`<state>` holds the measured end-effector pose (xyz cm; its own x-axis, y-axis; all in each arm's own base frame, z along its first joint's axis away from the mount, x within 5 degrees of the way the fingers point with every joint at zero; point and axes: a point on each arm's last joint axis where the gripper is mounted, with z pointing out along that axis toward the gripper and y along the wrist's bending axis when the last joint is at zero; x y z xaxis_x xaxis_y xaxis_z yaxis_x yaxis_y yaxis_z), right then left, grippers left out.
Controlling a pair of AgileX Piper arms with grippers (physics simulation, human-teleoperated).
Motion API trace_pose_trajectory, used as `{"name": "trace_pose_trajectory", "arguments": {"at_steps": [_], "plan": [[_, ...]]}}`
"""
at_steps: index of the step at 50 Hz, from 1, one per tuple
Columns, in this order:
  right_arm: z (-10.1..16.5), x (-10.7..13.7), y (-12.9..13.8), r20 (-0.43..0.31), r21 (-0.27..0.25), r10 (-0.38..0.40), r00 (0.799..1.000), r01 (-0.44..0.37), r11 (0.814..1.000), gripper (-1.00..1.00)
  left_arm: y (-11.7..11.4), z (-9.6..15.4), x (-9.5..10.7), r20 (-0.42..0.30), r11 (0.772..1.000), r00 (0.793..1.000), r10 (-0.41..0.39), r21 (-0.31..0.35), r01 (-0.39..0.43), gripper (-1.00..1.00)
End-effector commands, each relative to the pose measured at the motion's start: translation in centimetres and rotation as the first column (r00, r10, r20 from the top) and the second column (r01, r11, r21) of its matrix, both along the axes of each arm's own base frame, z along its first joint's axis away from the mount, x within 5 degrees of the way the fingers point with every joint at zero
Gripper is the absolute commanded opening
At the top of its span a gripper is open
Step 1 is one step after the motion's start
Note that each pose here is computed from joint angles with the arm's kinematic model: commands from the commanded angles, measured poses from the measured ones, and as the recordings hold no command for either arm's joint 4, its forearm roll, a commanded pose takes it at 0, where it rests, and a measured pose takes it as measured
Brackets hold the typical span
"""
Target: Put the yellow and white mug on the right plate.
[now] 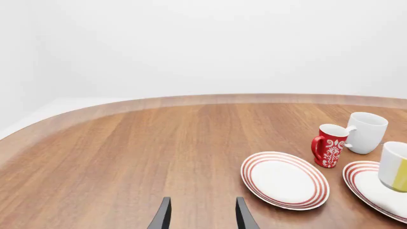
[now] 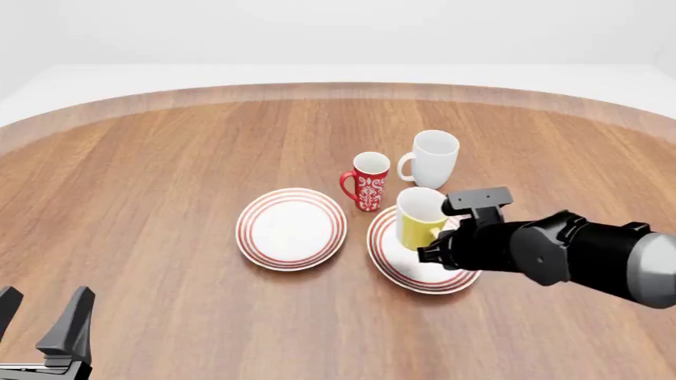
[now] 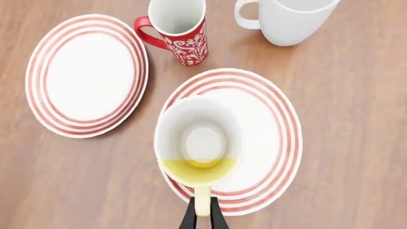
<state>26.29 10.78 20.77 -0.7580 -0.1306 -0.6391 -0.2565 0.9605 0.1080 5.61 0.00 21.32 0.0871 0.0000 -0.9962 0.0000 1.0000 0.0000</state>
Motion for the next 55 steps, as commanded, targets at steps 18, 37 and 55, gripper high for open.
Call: {"name": "trace_pose_trajectory", "arguments": {"at_steps": [18,37,55], "plan": [[-0.9,0.8,-0.9,0.017,-0.016,-0.015,1.0,0.016,1.0,-1.0,0.0,0.0,0.0,0.0,1.0,1.0,0.0,0.0,0.0,1.0],[-2.4,0.9,-1.0,0.0,-0.012,-0.03,1.0,0.03,0.999,-1.0,0.0,0.0,0.0,0.0,1.0,1.0,0.0,0.0,0.0,1.0],[-2.9,1.0,-1.4,-0.018,-0.024,-0.04,0.999,0.04,0.999,1.0,0.0,0.0,0.0,0.0,1.0,1.0,0.0,0.0,0.0,1.0]]}}
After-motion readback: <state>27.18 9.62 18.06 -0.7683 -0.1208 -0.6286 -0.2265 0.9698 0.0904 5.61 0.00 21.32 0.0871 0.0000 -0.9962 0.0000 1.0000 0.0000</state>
